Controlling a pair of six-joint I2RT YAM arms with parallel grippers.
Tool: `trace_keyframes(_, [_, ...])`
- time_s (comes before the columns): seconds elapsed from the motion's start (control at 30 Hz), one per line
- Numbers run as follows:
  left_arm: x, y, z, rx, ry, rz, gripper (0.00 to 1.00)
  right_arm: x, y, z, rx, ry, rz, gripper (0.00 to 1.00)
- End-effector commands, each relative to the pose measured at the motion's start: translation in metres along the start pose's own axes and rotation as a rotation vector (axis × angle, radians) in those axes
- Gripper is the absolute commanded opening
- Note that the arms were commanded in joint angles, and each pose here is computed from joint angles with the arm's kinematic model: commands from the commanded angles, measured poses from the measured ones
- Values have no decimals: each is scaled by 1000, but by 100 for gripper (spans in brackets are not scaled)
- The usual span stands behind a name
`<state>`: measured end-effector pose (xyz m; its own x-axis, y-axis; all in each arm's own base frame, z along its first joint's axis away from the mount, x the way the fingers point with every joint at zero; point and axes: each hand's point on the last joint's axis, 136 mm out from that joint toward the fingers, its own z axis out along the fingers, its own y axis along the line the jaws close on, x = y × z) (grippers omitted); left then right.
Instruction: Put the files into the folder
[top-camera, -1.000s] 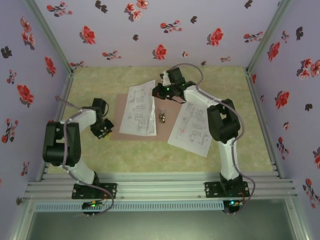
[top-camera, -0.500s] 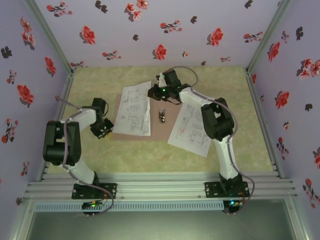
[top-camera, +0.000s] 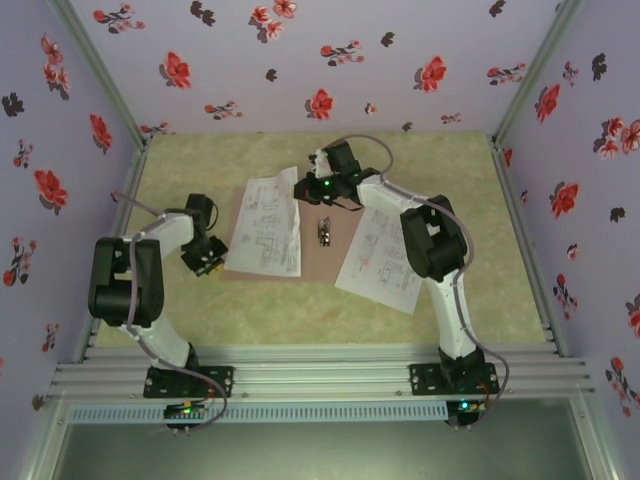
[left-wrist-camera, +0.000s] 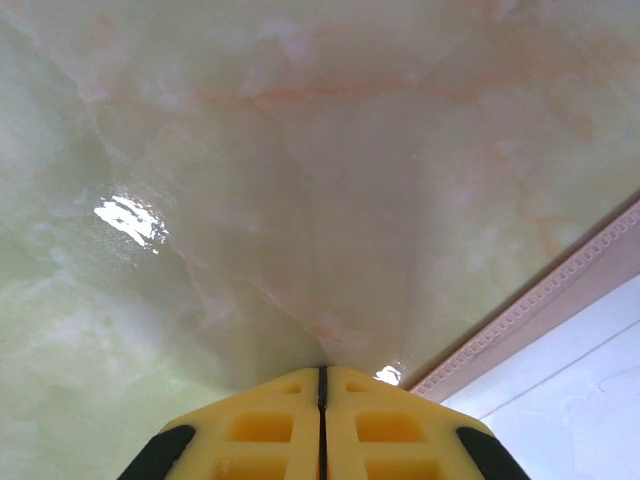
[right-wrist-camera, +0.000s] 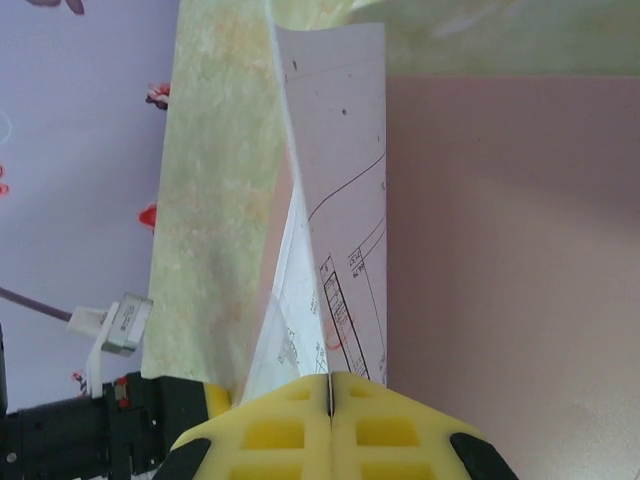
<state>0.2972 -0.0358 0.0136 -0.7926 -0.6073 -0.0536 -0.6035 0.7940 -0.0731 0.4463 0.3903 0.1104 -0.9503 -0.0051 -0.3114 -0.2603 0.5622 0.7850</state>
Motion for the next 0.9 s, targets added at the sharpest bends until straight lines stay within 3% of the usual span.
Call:
trace_keyframes(0.0, [-7, -25, 15, 72, -16, 4, 8, 0, -4, -12, 7, 28, -29, 0])
trace_keyframes(0.3, [-6, -33, 16, 79, -18, 8, 8, 4, 1, -4, 7, 52, -32, 0])
trace_keyframes(0.87, [1, -42, 14, 126, -3, 7, 7, -12, 1, 16, -14, -55, 65, 0])
